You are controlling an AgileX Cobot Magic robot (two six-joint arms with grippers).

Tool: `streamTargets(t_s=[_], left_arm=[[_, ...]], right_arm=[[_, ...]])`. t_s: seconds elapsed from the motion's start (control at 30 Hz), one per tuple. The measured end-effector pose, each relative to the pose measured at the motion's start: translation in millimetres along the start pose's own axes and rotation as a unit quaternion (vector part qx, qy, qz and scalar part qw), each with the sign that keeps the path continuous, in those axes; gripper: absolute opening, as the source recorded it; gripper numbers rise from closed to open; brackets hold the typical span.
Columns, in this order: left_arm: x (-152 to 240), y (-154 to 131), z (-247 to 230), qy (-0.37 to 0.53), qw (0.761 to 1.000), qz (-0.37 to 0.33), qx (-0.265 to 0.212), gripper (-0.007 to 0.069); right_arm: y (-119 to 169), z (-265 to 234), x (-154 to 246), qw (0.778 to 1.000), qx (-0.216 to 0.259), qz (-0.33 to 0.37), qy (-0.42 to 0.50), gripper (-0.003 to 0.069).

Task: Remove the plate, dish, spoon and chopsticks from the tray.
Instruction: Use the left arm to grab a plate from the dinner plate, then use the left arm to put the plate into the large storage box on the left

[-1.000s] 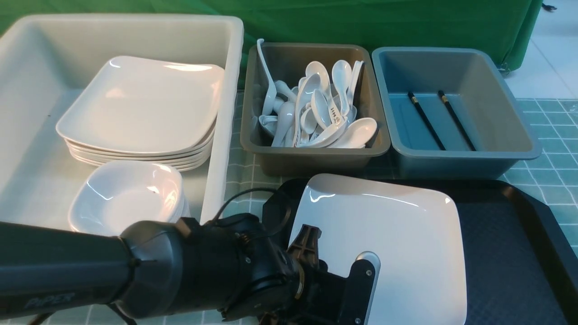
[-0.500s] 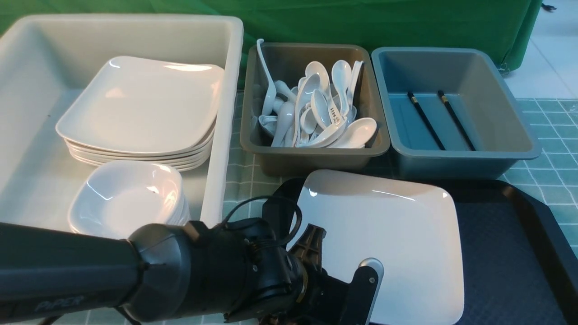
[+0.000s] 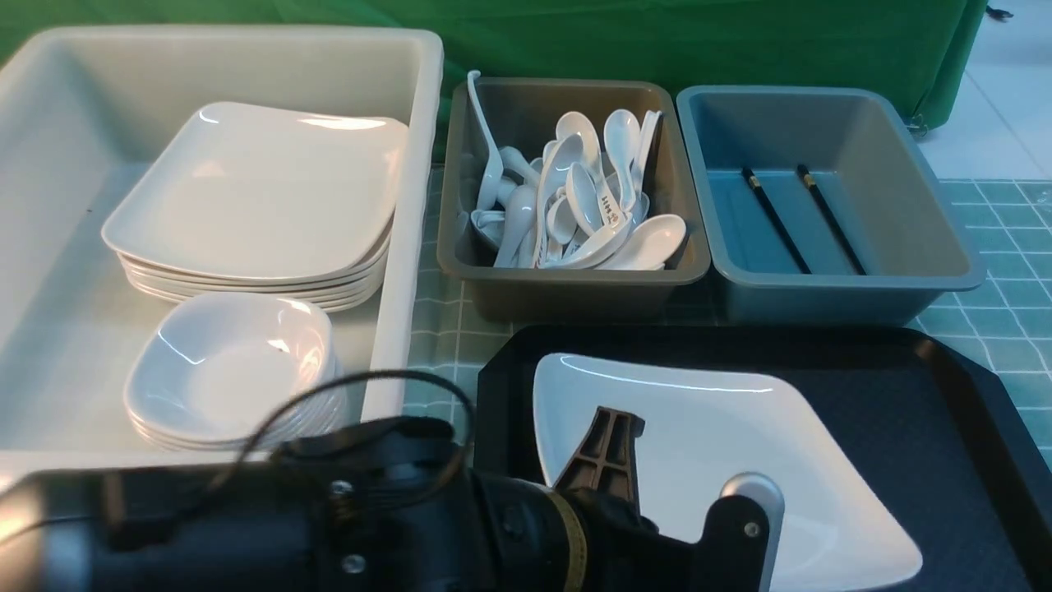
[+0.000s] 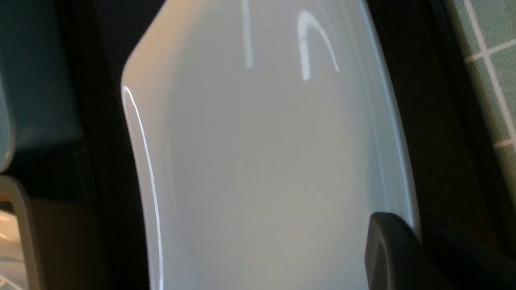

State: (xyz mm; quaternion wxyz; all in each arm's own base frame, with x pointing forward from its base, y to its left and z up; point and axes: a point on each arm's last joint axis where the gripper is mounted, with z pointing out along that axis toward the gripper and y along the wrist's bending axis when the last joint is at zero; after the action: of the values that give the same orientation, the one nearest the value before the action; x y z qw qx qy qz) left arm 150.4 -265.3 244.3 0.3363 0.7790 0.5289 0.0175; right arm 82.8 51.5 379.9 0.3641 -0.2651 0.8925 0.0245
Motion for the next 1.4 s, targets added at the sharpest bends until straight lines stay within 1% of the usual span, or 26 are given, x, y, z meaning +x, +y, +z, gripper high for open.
streamTargets(t_s=[0.23,0.43,0.7,0.9,1.0,1.07,1.1,1.17,1.23,1.27,1.33,1.37,1.4], left_arm=[[-1.2,4.0,-24.1,-0.022,0.999,-0.020,-0.019,0.0025],[-4.4,10.9,-43.2,-0.044,0.998,-0.026,-0.044,0.0031],[-21.4,35.4,-64.7,-0.082,0.992,-0.035,-0.087,0.0031],[-26.9,47.5,-79.8,-0.087,0.990,-0.023,-0.110,0.0031],[-21.8,54.6,-92.7,-0.078,0.987,-0.014,-0.138,0.0032],[-17.6,57.8,-95.9,-0.072,0.986,-0.016,-0.148,0.0032],[-9.2,63.5,-101.3,-0.061,0.984,-0.020,-0.164,0.0032],[1.9,70.2,-108.3,-0.046,0.982,-0.031,-0.183,0.0032],[6.7,72.7,-111.2,-0.038,0.981,-0.034,-0.189,0.0032],[16.3,79.1,-119.9,-0.027,0.977,-0.047,-0.205,0.0032],[22.0,82.9,-124.2,-0.020,0.975,-0.054,-0.215,0.0033],[35.6,90.5,-131.6,0.000,0.969,-0.074,-0.234,0.0033],[42.4,93.8,-133.7,0.011,0.967,-0.083,-0.242,0.0033]], right_arm=[[0.0,0.0,0.0,1.000,0.000,0.000,0.000,0.0118],[0.1,0.0,0.0,1.000,-0.001,0.000,0.000,0.0121],[0.0,0.0,0.0,1.000,0.000,0.004,0.000,0.0123],[-6.6,-5.6,-5.4,0.999,0.026,0.016,-0.022,0.0123],[-13.4,-19.2,-17.9,0.996,0.040,0.028,-0.074,0.0123],[-14.4,-23.1,-21.7,0.995,0.039,0.030,-0.091,0.0123],[-15.2,-28.7,-27.5,0.992,0.034,0.032,-0.118,0.0123],[-14.9,-31.5,-31.9,0.989,0.029,0.031,-0.141,0.0123],[-14.5,-32.8,-34.3,0.987,0.025,0.030,-0.154,0.0123],[-13.7,-33.2,-36.7,0.986,0.021,0.029,-0.166,0.0123],[-13.2,-33.3,-38.1,0.984,0.019,0.028,-0.172,0.0123],[-11.7,-32.4,-41.1,0.983,0.016,0.028,-0.180,0.0123],[-11.0,-31.8,-42.4,0.983,0.013,0.026,-0.183,0.0123]])
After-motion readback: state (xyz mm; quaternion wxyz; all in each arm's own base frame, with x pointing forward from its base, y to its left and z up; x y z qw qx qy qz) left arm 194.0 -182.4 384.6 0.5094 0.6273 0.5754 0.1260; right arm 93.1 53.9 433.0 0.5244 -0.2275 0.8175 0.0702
